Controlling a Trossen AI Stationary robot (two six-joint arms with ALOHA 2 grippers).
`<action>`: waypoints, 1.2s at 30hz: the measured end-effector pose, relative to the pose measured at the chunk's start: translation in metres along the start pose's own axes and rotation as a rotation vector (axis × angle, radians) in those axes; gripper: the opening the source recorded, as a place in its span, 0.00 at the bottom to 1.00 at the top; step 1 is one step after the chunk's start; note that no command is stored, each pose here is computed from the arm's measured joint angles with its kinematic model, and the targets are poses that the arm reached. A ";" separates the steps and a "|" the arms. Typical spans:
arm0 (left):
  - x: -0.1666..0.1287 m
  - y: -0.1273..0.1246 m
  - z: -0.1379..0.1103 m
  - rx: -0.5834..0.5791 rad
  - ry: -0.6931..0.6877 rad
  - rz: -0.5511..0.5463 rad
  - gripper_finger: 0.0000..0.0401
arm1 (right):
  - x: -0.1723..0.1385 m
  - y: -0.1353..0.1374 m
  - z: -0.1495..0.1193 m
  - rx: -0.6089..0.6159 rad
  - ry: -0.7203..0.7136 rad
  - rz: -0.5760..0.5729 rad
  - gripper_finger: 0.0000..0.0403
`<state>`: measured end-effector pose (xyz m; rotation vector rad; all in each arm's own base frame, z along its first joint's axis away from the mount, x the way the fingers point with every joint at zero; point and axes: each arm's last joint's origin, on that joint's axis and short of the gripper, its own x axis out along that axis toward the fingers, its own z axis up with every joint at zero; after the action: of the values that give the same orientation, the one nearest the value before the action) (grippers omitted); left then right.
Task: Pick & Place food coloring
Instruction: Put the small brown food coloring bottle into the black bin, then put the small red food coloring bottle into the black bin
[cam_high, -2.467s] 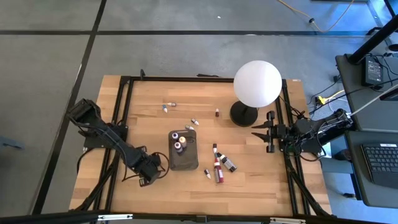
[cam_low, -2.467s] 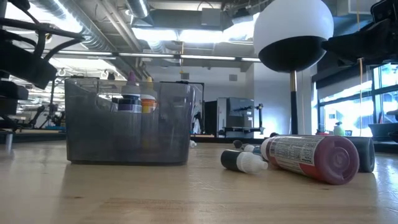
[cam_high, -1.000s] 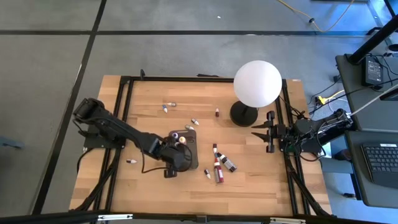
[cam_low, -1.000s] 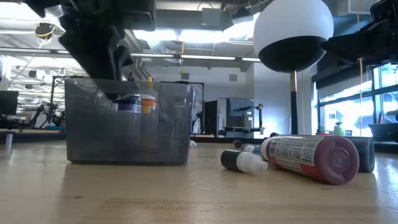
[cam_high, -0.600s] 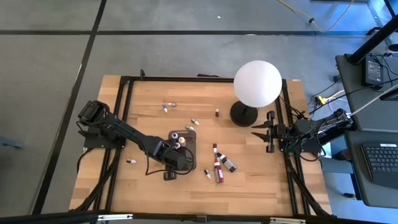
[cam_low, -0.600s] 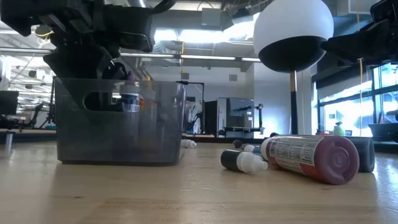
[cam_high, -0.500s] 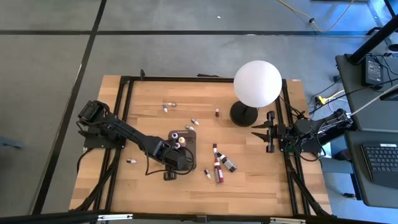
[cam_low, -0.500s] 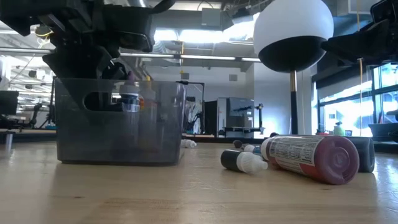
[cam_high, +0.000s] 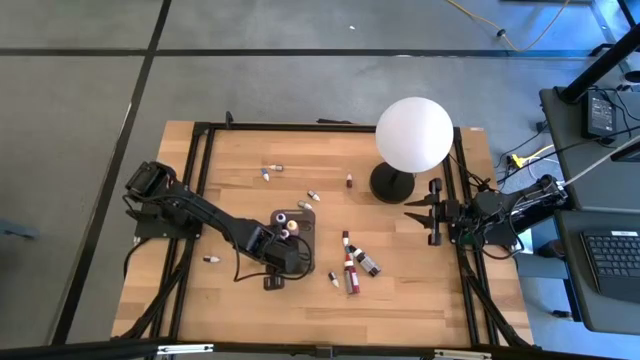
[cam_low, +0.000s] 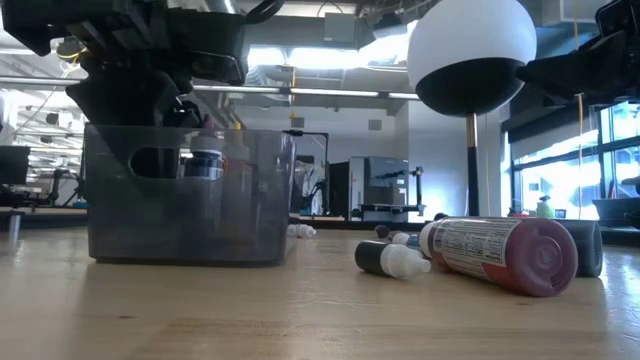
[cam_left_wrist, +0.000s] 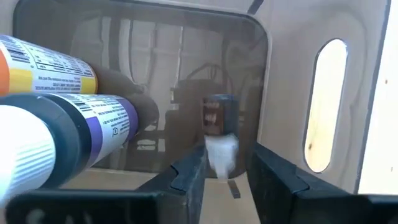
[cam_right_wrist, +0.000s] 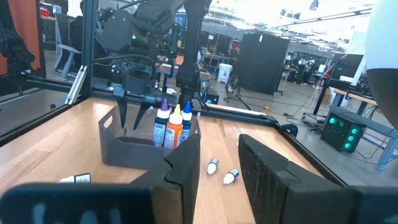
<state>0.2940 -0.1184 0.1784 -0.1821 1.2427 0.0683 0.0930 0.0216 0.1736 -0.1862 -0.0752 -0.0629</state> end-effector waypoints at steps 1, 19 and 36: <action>0.000 0.000 0.000 0.000 0.002 -0.003 0.30 | 0.000 0.000 0.000 0.000 0.000 0.000 0.28; -0.075 0.016 -0.024 -0.159 0.053 -0.068 0.38 | 0.000 0.000 0.000 0.000 0.000 0.000 0.28; -0.086 0.013 -0.103 -0.003 0.266 0.248 0.38 | 0.000 0.000 -0.001 -0.002 0.005 0.002 0.28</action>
<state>0.1682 -0.1193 0.2261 -0.0387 1.5259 0.2675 0.0931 0.0216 0.1730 -0.1885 -0.0695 -0.0618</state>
